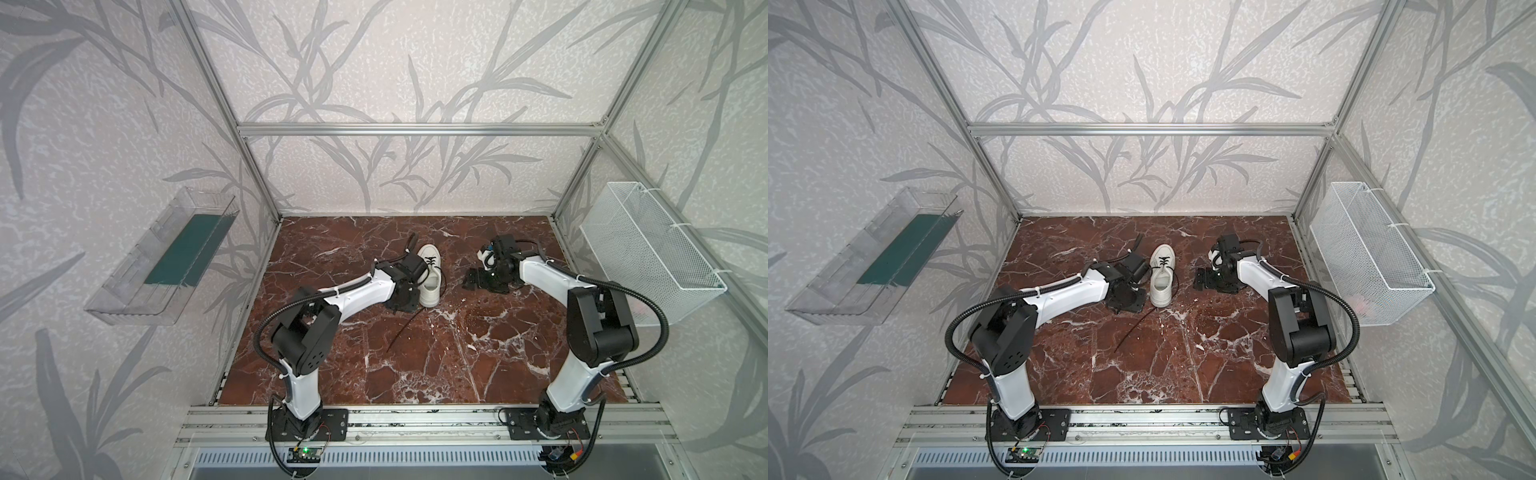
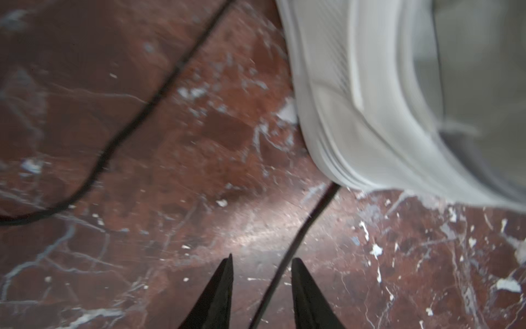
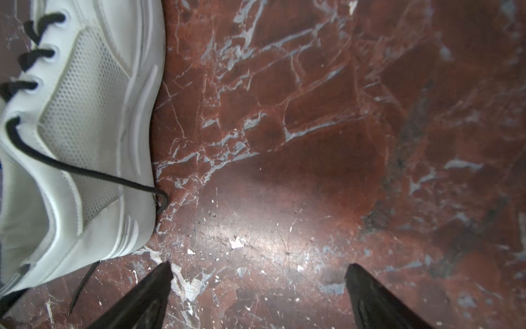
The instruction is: Tie the shoes
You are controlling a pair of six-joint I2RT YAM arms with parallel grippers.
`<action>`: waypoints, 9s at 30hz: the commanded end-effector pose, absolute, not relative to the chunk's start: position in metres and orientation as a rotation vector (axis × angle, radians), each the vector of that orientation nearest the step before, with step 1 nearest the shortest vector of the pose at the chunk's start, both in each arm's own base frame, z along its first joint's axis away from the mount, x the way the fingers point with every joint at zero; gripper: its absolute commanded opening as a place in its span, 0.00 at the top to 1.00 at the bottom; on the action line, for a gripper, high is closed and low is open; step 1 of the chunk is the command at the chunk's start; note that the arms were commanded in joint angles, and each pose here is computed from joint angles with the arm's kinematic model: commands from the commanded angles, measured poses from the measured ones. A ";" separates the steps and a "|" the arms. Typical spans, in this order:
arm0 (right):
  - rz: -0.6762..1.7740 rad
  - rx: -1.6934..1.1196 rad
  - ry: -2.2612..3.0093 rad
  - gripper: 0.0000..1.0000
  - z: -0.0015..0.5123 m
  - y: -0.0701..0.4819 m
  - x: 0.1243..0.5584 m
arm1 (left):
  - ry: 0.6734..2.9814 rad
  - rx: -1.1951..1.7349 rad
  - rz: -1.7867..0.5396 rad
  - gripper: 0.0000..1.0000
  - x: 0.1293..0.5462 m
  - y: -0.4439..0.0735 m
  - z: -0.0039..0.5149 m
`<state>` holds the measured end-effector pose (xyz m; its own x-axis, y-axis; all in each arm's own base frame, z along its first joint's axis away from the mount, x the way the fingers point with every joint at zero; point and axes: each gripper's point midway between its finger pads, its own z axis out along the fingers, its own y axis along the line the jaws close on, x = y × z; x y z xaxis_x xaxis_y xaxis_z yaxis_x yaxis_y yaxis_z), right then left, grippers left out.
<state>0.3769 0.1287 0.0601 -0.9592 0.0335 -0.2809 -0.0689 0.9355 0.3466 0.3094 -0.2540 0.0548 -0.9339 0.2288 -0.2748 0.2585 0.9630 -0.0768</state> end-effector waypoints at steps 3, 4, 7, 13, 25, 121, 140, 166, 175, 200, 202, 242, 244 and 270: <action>0.527 -0.019 2.800 0.05 0.073 0.126 0.365 | 2.834 0.440 -0.148 0.65 0.291 -0.257 0.049; 0.522 -0.022 2.805 0.05 0.071 0.125 0.364 | 2.845 0.443 -0.131 0.65 0.288 -0.255 0.045; 0.518 -0.031 2.778 0.05 0.081 0.124 0.361 | 2.849 0.444 -0.103 0.67 0.285 -0.254 0.040; 0.513 -0.030 2.776 0.05 0.083 0.122 0.355 | 2.871 0.464 -0.077 0.70 0.283 -0.256 0.031; 0.501 -0.007 2.759 0.05 0.088 0.116 0.352 | 2.932 0.516 -0.026 0.74 0.273 -0.260 0.013; 0.142 -0.073 3.109 0.86 0.003 0.133 0.246 | 2.817 0.136 -0.130 0.58 0.355 -0.145 0.085; 0.100 -0.090 2.901 1.00 0.077 0.100 0.339 | 2.815 0.128 -0.072 0.59 0.346 -0.133 0.089; 1.140 -0.149 2.577 1.00 0.186 0.340 0.470 | 2.835 -0.021 -0.020 0.59 0.296 -0.100 0.074; 1.223 -0.033 2.579 1.00 0.153 0.393 0.492 | 2.832 -0.031 -0.031 0.59 0.295 -0.100 0.075; 1.274 0.035 2.532 0.39 0.146 0.417 0.520 | 2.836 -0.018 -0.058 0.54 0.301 -0.105 0.074; 1.264 0.017 2.526 0.38 0.156 0.412 0.519 | 2.844 0.011 -0.055 0.54 0.303 -0.106 0.073; 1.039 0.156 2.488 0.36 0.201 0.170 0.428 | 2.969 0.538 0.065 0.65 0.366 -0.132 0.012; 1.029 0.152 2.485 0.36 0.201 0.166 0.420 | 2.981 0.537 0.059 0.66 0.364 -0.132 0.008; 1.011 0.245 2.467 0.37 0.188 0.124 0.379 | 2.684 0.224 -0.696 1.00 0.408 -0.255 0.177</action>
